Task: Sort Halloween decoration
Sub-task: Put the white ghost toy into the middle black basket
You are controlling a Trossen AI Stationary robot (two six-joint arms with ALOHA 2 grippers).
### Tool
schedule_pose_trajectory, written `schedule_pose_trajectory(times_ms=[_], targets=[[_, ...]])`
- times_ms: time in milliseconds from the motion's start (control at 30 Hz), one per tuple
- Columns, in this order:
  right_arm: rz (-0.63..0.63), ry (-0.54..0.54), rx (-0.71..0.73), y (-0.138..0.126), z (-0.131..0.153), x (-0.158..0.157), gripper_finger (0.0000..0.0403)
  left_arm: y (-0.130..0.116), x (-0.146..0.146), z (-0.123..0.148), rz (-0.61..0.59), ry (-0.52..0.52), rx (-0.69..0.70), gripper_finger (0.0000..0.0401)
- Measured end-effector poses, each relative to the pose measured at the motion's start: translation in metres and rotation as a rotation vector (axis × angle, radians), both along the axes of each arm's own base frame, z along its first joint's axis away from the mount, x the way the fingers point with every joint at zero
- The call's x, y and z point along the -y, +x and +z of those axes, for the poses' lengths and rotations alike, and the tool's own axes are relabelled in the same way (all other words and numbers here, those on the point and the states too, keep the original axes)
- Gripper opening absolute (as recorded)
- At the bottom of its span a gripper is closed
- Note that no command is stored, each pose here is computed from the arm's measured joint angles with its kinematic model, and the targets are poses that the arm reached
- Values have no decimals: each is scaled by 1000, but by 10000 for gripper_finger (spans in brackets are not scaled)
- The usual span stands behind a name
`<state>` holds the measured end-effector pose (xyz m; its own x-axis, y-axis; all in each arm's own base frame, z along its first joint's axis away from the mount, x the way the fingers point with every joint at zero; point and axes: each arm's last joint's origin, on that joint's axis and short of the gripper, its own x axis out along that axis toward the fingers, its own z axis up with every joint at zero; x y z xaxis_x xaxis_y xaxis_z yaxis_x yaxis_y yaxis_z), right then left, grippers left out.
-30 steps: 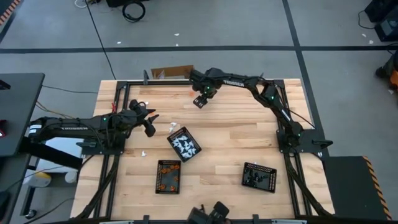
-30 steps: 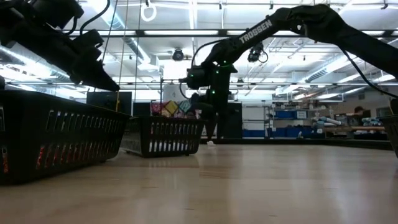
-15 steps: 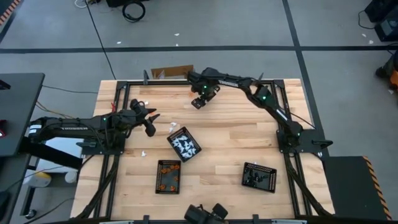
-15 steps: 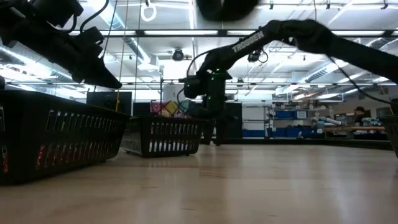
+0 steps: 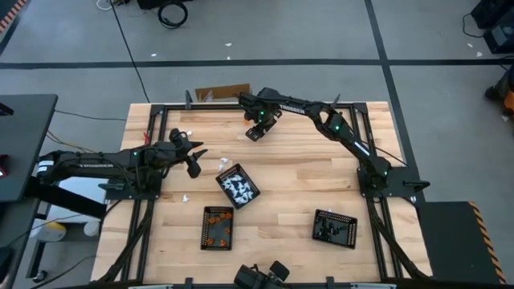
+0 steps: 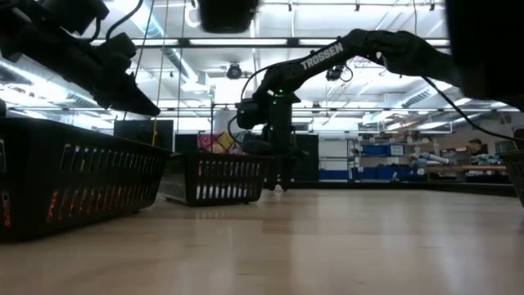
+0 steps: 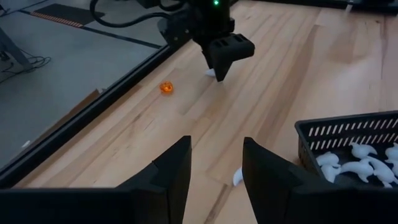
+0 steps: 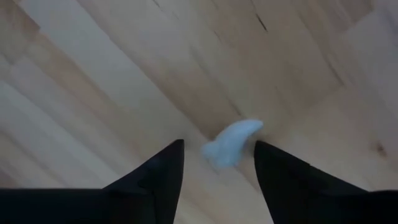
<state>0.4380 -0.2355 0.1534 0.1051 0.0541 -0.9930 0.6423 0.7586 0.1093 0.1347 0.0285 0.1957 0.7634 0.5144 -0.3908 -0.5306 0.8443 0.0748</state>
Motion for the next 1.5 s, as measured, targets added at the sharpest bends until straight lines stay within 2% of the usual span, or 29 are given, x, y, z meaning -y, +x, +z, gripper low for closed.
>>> schedule_pose_trajectory(times_ms=[267,700,800,967,1167,1300,1400,1500], targets=[[69,-58,-4,5,0,-5,151,0,0,0,0,0,-3,146],[100,-62,-55,3,2,-8,118,0,0,0,0,-1,-5,146],[106,-56,-54,4,10,-11,107,0,0,0,0,-1,-5,146],[133,-57,1,4,40,-27,88,0,0,-1,0,-1,-7,146],[188,-74,65,3,88,-63,73,0,0,-1,0,-2,-12,146],[252,-7,179,8,116,-102,71,-1,0,-1,0,-2,-14,146],[322,19,248,18,126,-139,71,-1,0,-1,0,-2,-14,146],[407,56,294,30,123,-177,71,-1,0,-1,0,-2,-13,146]])
